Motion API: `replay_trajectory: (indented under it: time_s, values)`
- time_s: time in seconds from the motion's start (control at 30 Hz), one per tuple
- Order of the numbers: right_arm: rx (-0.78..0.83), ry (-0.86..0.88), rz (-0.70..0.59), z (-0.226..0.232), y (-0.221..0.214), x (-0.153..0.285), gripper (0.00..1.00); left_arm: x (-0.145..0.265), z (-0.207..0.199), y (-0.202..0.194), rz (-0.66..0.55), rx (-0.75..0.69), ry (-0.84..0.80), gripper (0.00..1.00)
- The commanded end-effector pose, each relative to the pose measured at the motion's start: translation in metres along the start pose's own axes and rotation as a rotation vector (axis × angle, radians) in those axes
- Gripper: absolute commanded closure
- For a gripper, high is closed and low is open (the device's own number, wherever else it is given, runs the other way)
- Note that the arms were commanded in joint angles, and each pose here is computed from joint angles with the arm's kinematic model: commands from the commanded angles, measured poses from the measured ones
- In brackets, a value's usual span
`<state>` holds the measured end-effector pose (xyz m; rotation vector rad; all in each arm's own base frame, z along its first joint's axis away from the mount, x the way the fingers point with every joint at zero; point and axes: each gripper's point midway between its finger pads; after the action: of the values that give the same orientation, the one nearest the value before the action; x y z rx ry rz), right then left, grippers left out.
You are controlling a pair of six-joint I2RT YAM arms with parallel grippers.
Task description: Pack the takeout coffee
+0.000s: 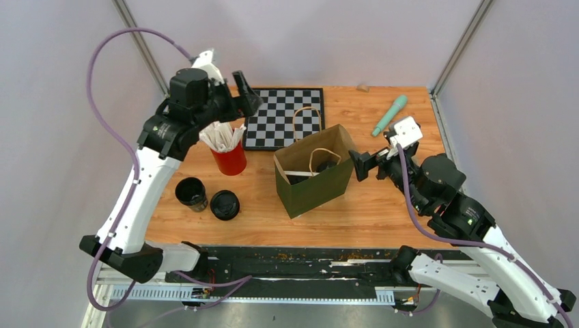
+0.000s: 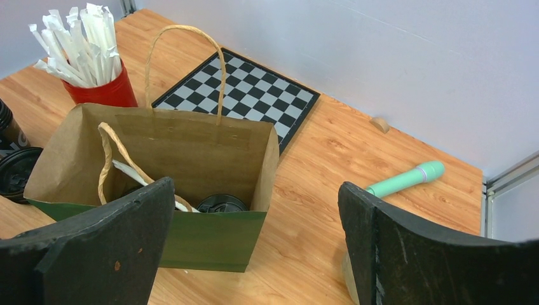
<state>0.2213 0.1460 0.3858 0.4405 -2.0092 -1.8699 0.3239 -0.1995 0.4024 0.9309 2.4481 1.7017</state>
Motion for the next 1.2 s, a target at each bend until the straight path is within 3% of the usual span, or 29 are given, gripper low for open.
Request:
replay_trajectory:
  time_s: [0.0,0.3,0.43,0.5,0.73,1.17]
  values:
    - [-0.011,0.010,-0.010,0.001,0.003,0.002,0.00,0.043,0.088,0.005,0.018,0.010,0.392,0.00]
    - [0.004,-0.005,-0.006,-0.004,-0.002,0.007,0.00,0.075,0.180,-0.025,0.104,0.108,0.683,0.03]
    - [0.005,-0.013,-0.006,-0.006,-0.004,0.008,0.00,0.068,0.209,-0.038,0.079,0.253,0.668,0.38]
    - [0.008,-0.015,-0.005,-0.006,-0.005,0.008,0.00,0.063,0.216,-0.041,0.041,0.308,0.642,0.48]
    - [0.014,-0.030,-0.003,-0.009,-0.005,0.009,0.00,0.041,0.228,-0.066,0.035,0.340,0.594,0.51]
    - [0.025,-0.026,0.010,-0.008,-0.007,0.008,0.00,0.011,0.243,-0.064,0.021,0.321,0.554,0.53]
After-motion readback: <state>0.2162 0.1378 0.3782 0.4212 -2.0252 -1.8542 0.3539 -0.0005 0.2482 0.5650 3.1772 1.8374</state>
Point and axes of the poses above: each gripper's point midway between its finger pads, its own x axis back along the fingers, its own z axis along the line the jaws close on, y = z × x, and after that the axes turned 5 degrees about -x, right-handed
